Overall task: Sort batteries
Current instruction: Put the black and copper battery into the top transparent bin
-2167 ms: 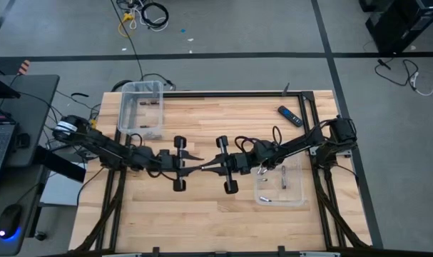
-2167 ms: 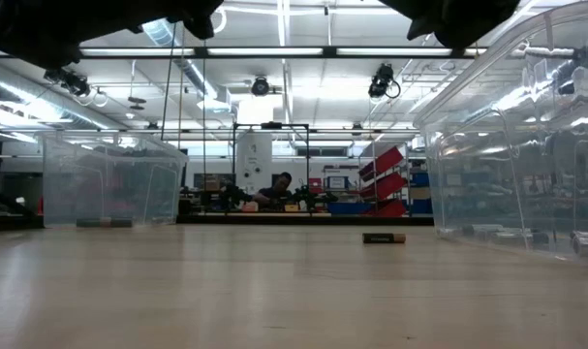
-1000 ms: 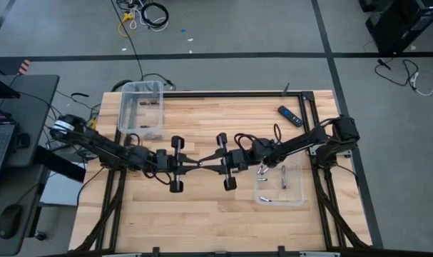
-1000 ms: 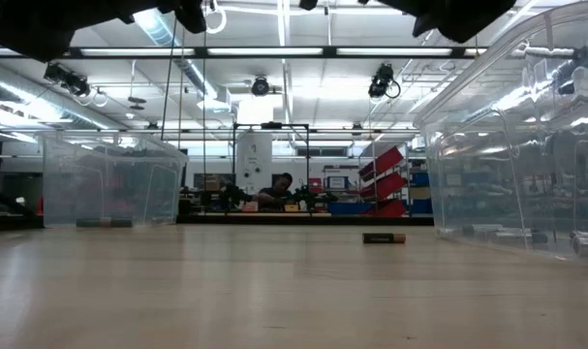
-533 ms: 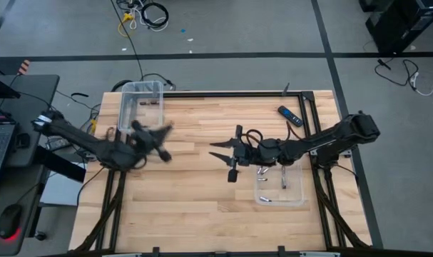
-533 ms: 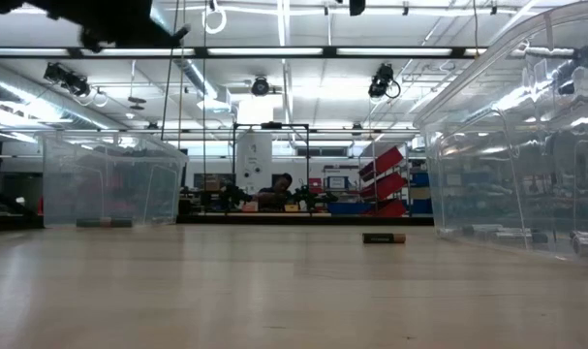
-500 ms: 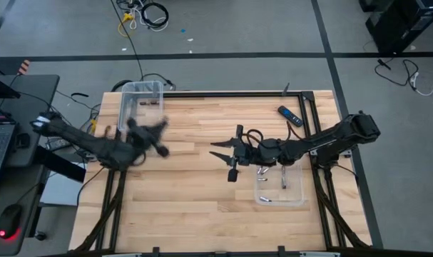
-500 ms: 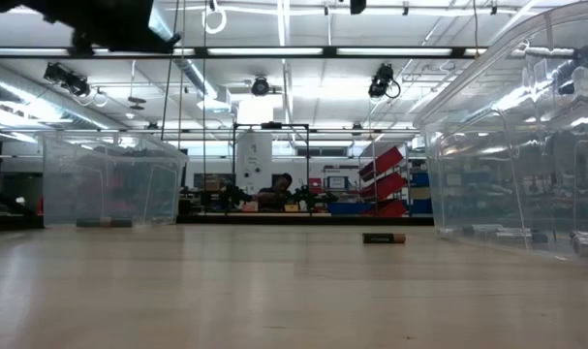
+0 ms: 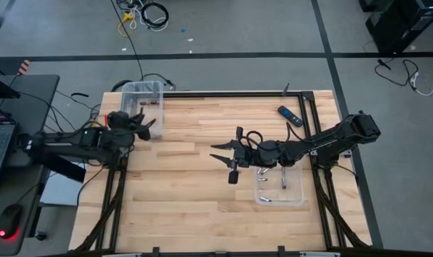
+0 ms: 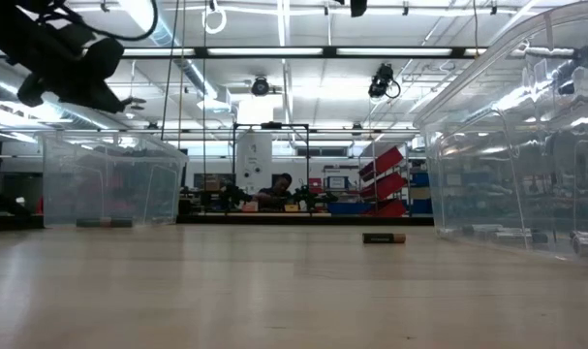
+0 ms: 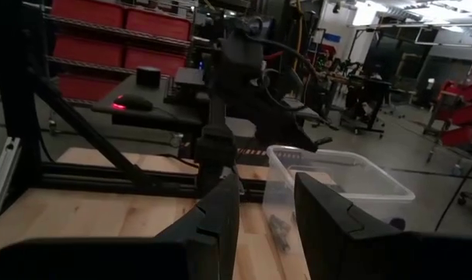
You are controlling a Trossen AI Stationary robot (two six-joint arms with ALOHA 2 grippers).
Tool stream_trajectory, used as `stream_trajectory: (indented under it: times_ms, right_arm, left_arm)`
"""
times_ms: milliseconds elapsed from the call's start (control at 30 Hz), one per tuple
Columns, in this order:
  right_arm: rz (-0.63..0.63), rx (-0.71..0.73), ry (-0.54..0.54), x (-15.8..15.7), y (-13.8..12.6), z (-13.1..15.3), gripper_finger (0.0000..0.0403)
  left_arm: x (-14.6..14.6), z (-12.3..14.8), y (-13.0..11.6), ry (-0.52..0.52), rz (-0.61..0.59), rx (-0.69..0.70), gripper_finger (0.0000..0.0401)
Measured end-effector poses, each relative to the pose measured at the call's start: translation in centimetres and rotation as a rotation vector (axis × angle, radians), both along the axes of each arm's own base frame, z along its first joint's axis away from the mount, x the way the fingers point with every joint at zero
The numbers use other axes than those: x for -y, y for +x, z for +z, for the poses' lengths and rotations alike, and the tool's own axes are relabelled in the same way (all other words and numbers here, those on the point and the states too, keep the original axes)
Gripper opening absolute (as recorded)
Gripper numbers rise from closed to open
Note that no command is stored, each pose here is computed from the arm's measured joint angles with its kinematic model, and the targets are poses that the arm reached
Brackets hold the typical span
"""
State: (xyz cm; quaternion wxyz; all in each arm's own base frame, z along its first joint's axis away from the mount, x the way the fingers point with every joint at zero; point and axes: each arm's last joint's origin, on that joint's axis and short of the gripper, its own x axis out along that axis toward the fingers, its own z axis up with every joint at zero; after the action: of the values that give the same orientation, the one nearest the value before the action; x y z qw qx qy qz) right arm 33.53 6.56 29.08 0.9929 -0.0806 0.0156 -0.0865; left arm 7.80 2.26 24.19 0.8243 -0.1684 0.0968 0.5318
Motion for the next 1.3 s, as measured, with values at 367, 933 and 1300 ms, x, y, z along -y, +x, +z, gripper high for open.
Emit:
stream_trajectory:
  times_ms: [367,933,1300]
  right_arm:
    - [0.001,0.0,0.004,0.0,0.0,0.0,0.011]
    - [-0.002,-0.168,0.003,0.0,-0.2,-1.7,0.011]
    - [0.024,-0.602,0.124,0.7,0.1,-5.0,0.0113]
  left_arm:
    - [-0.7,-0.3,0.0,-0.031,0.049,-0.053,0.0053]
    - [-0.9,1.0,1.1,0.025,-0.076,-0.026,0.0123]
    - [0.1,4.5,4.2,0.261,-0.53,0.18,0.0123]
